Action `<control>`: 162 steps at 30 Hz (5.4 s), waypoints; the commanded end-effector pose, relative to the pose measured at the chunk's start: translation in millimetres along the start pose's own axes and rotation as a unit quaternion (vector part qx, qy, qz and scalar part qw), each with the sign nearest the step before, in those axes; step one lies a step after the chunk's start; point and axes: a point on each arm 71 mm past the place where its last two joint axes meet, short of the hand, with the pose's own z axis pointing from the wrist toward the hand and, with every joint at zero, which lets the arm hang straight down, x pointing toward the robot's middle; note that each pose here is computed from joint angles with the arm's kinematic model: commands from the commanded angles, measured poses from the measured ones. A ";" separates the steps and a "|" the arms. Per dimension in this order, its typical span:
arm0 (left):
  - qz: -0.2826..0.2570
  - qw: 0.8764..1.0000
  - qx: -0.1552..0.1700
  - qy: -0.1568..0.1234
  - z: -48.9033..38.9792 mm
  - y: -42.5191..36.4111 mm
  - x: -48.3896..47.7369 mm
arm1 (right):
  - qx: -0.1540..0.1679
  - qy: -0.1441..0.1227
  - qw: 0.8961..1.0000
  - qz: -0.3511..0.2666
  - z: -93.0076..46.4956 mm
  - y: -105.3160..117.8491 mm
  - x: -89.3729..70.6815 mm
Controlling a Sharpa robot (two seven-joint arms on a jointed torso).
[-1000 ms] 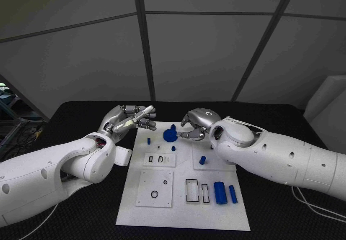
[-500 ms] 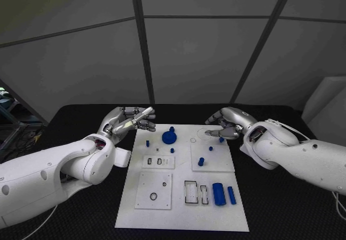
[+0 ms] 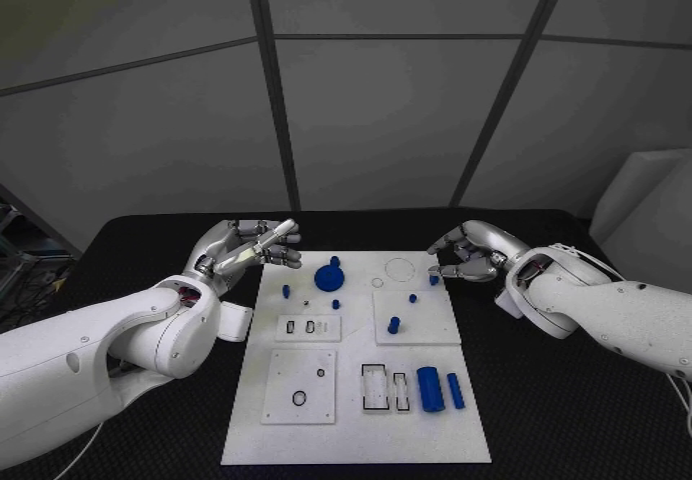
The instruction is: Assemble the parts on the task board
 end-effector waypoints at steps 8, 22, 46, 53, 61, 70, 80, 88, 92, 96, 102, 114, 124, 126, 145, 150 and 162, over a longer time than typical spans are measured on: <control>0.002 1.000 0.004 0.004 0.4 0.6 -0.6 | -0.001 0.032 0.999 0.019 -1.6 -7.1 7.9; 0.002 1.000 0.003 0.003 0.4 1.5 -1.9 | 0.020 0.043 0.999 0.008 0.1 -19.4 12.6; 0.002 1.000 0.001 0.002 0.2 2.9 -2.4 | 0.030 0.062 0.998 0.001 1.1 -23.9 23.9; 0.002 1.000 0.001 0.002 0.1 3.0 -2.5 | 0.031 0.059 0.998 0.000 1.4 -24.7 24.0; 0.002 1.000 0.001 0.002 0.0 3.1 -2.6 | 0.034 0.050 0.998 -0.001 2.1 -25.0 23.4; 0.002 1.000 0.000 0.003 -0.2 3.6 -2.4 | 0.023 0.004 1.000 0.006 2.4 -18.3 18.4; 0.001 1.000 -0.002 0.003 -1.0 4.3 -3.0 | 0.012 -0.021 0.999 0.043 -3.4 9.4 13.3; 0.002 1.000 -0.004 0.002 -1.5 4.4 -4.4 | -0.007 -0.005 0.998 0.063 2.4 56.8 20.0; 0.003 1.000 -0.004 0.000 -1.1 4.6 -5.8 | -0.027 0.011 0.998 0.063 13.0 88.2 34.4; 0.001 1.000 -0.004 -0.003 -0.5 4.9 -7.5 | -0.049 0.027 0.997 0.054 22.1 114.3 49.4; -0.001 1.000 -0.006 -0.014 0.7 5.1 -12.9 | -0.071 0.063 0.995 0.028 30.2 144.8 77.8; 0.001 1.000 -0.006 -0.022 2.6 5.1 -17.9 | -0.092 0.114 0.989 -0.019 32.3 175.1 123.0; 0.000 1.000 -0.006 -0.021 2.8 5.1 -17.6 | -0.091 0.125 0.987 -0.035 30.3 176.7 135.6; 0.000 1.000 -0.006 -0.021 2.8 5.1 -17.6 | -0.089 0.127 0.987 -0.036 29.8 175.7 137.7; 0.000 1.000 -0.007 -0.020 3.6 5.6 -17.0 | -0.081 0.146 0.984 -0.055 26.3 171.0 145.9; -0.001 1.000 -0.008 -0.020 3.5 5.7 -17.2 | -0.077 0.148 0.984 -0.058 26.4 168.4 146.0; -0.001 1.000 -0.009 -0.018 3.6 5.9 -16.9 | -0.074 0.157 0.983 -0.066 27.0 166.2 147.2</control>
